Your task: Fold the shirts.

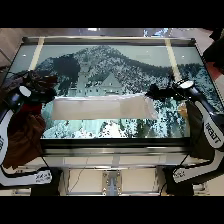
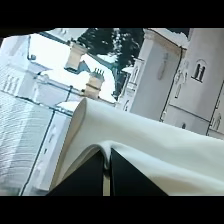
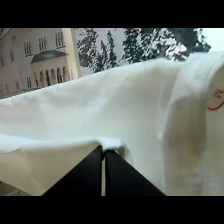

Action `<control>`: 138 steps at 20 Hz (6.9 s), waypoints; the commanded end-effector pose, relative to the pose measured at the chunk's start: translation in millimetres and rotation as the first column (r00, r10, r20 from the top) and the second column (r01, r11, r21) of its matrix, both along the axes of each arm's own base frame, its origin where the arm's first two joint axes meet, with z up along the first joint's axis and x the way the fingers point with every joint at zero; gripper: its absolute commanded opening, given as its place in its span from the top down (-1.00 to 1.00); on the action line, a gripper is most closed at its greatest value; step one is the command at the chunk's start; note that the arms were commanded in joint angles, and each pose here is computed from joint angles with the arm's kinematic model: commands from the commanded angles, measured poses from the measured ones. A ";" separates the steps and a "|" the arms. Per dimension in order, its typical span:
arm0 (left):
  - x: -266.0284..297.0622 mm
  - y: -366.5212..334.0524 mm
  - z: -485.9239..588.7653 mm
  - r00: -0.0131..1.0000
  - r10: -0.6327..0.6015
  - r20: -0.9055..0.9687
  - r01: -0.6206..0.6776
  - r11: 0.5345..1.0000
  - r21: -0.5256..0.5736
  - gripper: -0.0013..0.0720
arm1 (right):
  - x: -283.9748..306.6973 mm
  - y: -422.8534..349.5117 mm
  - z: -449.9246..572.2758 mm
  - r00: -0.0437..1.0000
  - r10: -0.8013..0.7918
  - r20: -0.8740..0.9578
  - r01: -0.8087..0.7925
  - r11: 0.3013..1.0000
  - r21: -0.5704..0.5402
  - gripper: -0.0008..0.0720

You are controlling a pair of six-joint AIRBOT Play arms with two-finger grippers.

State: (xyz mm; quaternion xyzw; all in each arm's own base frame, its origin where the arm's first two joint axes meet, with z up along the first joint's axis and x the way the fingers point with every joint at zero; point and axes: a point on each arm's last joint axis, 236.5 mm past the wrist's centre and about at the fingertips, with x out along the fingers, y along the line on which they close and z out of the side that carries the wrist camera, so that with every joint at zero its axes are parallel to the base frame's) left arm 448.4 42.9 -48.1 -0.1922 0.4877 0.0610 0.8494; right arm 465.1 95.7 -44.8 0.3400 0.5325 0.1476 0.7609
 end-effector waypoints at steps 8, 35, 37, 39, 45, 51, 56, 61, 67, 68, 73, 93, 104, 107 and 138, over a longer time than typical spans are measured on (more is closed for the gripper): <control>41.5 -6.6 37.5 0.991 -0.025 0.135 0.016 0.998 0.066 -0.69 | 5.2 -0.3 21.0 0.988 0.152 -0.015 -0.152 0.988 0.008 0.39; 40.7 -283.0 121.9 0.656 -0.721 0.223 0.639 0.688 0.343 -0.31 | 1.2 -88.8 -4.5 0.952 0.249 -0.177 -0.244 0.968 0.055 -0.73; 40.8 -284.4 115.6 0.657 -0.723 0.213 0.644 0.685 0.340 -0.31 | -0.9 -81.9 -19.0 0.942 0.281 -0.183 -0.265 0.958 0.107 -0.73; 40.7 -284.4 114.9 0.658 -0.723 0.211 0.645 0.685 0.339 -0.31 | -4.9 -79.7 -32.1 0.933 0.291 -0.210 -0.267 0.954 0.133 -0.73; 37.8 -283.4 111.5 0.660 -0.726 0.194 0.652 0.682 0.333 -0.31 | -13.9 -71.2 -44.1 0.913 0.327 -0.243 -0.289 0.940 0.179 -0.73; 30.1 -280.8 103.1 0.664 -0.733 0.151 0.669 0.672 0.317 -0.31 | -23.2 -24.8 -64.4 0.863 0.430 -0.266 -0.383 0.900 0.210 -0.70; 24.2 -278.2 97.1 0.666 -0.736 0.118 0.681 0.665 0.305 -0.31 | -25.6 27.7 -42.8 0.838 0.510 -0.192 -0.436 0.839 0.325 -0.08; 18.8 -290.5 61.4 0.679 -0.731 0.073 0.705 0.676 0.214 0.91 | -40.4 43.2 18.4 0.803 0.587 -0.105 -0.503 0.762 0.409 0.93; -46.4 -316.7 -38.1 0.558 -0.807 -0.195 0.822 0.570 -0.009 0.92 | -37.2 44.3 113.2 0.850 0.526 -0.021 -0.496 0.815 0.299 0.93; -53.1 -320.5 -46.6 0.541 -0.813 -0.215 0.830 0.557 -0.021 0.92 | -35.4 45.1 128.5 0.858 0.514 -0.009 -0.491 0.825 0.280 0.93; -61.9 -353.6 -59.7 0.479 -0.860 -0.177 0.873 0.487 -0.007 0.92 | -34.3 86.5 180.4 0.840 0.542 0.037 -0.539 0.823 0.178 0.93; -30.3 12.1 250.6 0.916 -0.349 0.199 0.242 0.875 0.420 0.92 | -50.4 409.8 173.6 0.780 0.459 0.425 -0.529 0.847 0.056 -0.53; -25.6 0.3 245.1 0.911 -0.354 0.212 0.262 0.893 0.367 0.92 | 28.5 128.2 41.3 0.918 0.389 -0.076 -0.388 0.846 -0.365 -0.52; -20.8 -4.7 238.4 0.910 -0.355 0.213 0.273 0.901 0.337 0.92 | 28.0 140.9 19.2 0.921 0.365 -0.136 -0.371 0.929 -0.018 -0.52; -12.7 -12.8 221.3 0.913 -0.358 0.196 0.297 0.913 0.280 0.92 | -5.7 -13.3 119.7 0.932 0.320 -0.171 -0.355 0.902 -0.247 0.94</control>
